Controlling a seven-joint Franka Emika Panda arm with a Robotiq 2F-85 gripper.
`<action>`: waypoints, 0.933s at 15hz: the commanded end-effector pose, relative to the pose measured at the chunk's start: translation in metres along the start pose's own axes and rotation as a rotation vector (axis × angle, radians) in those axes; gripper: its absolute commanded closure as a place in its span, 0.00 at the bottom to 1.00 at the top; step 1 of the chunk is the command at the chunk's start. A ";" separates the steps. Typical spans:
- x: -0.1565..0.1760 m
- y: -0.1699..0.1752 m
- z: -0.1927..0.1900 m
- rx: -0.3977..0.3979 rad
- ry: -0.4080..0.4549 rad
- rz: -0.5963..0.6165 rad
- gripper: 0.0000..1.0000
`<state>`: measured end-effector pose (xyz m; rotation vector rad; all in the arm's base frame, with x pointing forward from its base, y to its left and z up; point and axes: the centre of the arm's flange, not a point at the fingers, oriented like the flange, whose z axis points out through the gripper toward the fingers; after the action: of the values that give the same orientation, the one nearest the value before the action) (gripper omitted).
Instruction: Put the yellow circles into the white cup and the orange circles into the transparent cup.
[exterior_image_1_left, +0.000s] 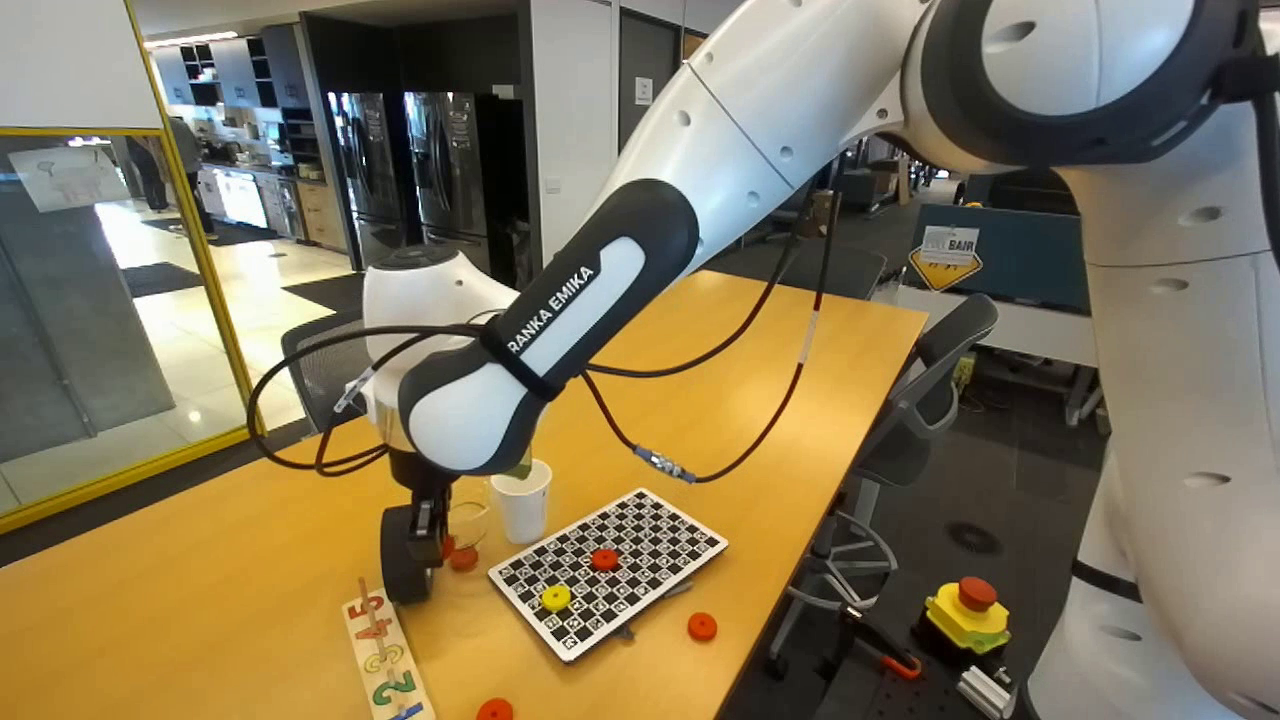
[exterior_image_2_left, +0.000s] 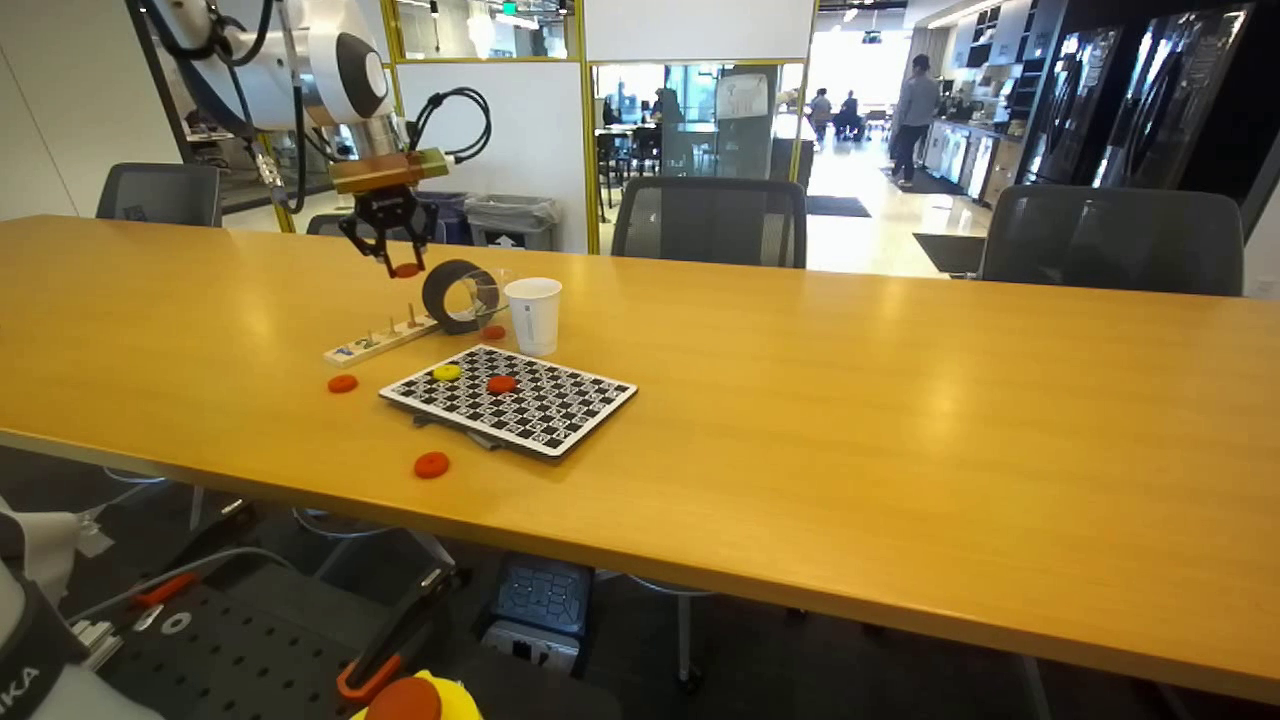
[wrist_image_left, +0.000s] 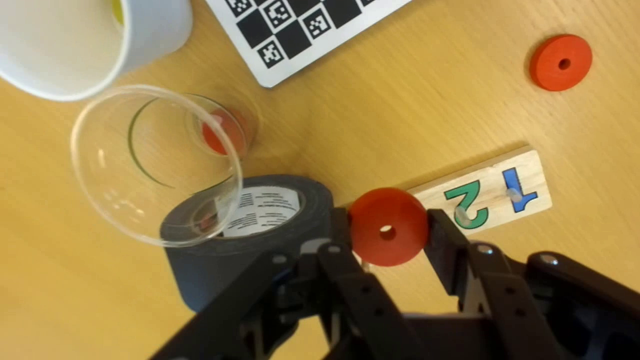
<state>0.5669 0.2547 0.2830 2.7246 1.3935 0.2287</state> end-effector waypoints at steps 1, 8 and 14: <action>0.000 0.035 -0.013 -0.041 0.022 -0.021 0.81; -0.001 0.102 -0.002 -0.046 0.024 -0.026 0.81; 0.002 0.126 0.018 -0.010 0.005 -0.044 0.81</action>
<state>0.6493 0.1805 0.2806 2.6776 1.4126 0.2534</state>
